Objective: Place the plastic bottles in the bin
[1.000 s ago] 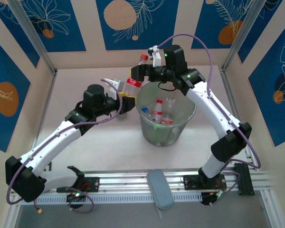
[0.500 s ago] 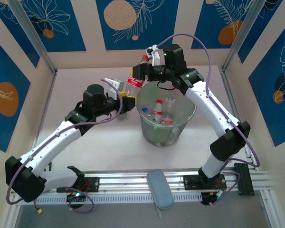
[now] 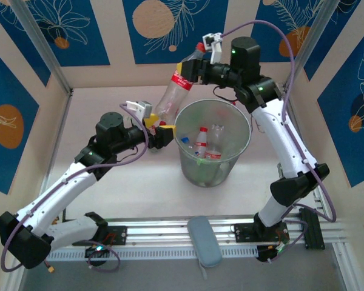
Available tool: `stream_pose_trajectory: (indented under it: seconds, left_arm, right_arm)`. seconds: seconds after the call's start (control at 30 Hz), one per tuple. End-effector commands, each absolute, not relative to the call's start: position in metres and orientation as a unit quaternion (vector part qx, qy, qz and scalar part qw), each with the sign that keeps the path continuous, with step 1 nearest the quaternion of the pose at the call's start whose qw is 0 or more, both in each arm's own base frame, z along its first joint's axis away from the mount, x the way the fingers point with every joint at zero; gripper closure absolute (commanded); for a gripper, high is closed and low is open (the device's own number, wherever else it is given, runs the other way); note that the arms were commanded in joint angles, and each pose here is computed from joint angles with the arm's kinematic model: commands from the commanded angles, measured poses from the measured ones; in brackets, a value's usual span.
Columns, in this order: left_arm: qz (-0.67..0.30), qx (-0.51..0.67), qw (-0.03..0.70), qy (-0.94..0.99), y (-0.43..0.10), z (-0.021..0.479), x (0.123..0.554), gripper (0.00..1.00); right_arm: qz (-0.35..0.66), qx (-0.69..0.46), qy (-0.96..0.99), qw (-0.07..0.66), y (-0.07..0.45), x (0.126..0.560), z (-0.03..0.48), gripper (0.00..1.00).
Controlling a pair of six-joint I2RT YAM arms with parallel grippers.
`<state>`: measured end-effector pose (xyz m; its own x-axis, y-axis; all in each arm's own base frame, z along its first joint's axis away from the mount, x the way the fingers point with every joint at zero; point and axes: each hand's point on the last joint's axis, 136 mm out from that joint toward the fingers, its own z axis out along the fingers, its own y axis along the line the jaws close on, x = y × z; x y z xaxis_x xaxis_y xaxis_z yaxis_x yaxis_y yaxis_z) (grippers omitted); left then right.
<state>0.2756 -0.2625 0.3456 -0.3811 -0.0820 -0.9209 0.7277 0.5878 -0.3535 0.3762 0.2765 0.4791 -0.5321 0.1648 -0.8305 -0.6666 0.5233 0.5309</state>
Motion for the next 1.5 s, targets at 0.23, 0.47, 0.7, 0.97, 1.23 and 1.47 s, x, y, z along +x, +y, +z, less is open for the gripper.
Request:
stream_pose_trajectory:
  seconds: [0.23,0.47,0.7,0.97,1.23,1.47]
  left_arm:
    - [-0.408,0.211,0.475,0.750,-0.291,0.327,0.299,0.19]
    - [-0.390,0.208,0.460,0.770,-0.306,0.305,0.310,0.30]
    - [-0.378,0.211,0.442,0.786,-0.315,0.287,0.312,0.35]
    - [-0.379,0.199,0.428,0.796,-0.317,0.273,0.311,0.38]
    - [-0.377,0.176,0.414,0.809,-0.314,0.255,0.313,0.42]
    - [-0.383,0.162,0.400,0.817,-0.318,0.244,0.313,0.43]
  right_arm:
    - [0.358,-0.152,0.782,0.488,0.187,0.342,0.490,0.53]
    - [0.308,-0.128,0.828,0.451,0.156,0.331,0.442,0.62]
    - [0.311,-0.133,0.856,0.392,0.173,0.335,0.394,0.63]
    - [0.311,-0.178,0.882,0.307,0.221,0.333,0.331,0.64]
    - [0.317,-0.189,0.898,0.240,0.246,0.322,0.279,0.64]
    - [0.293,-0.182,0.915,0.209,0.249,0.319,0.241,0.64]
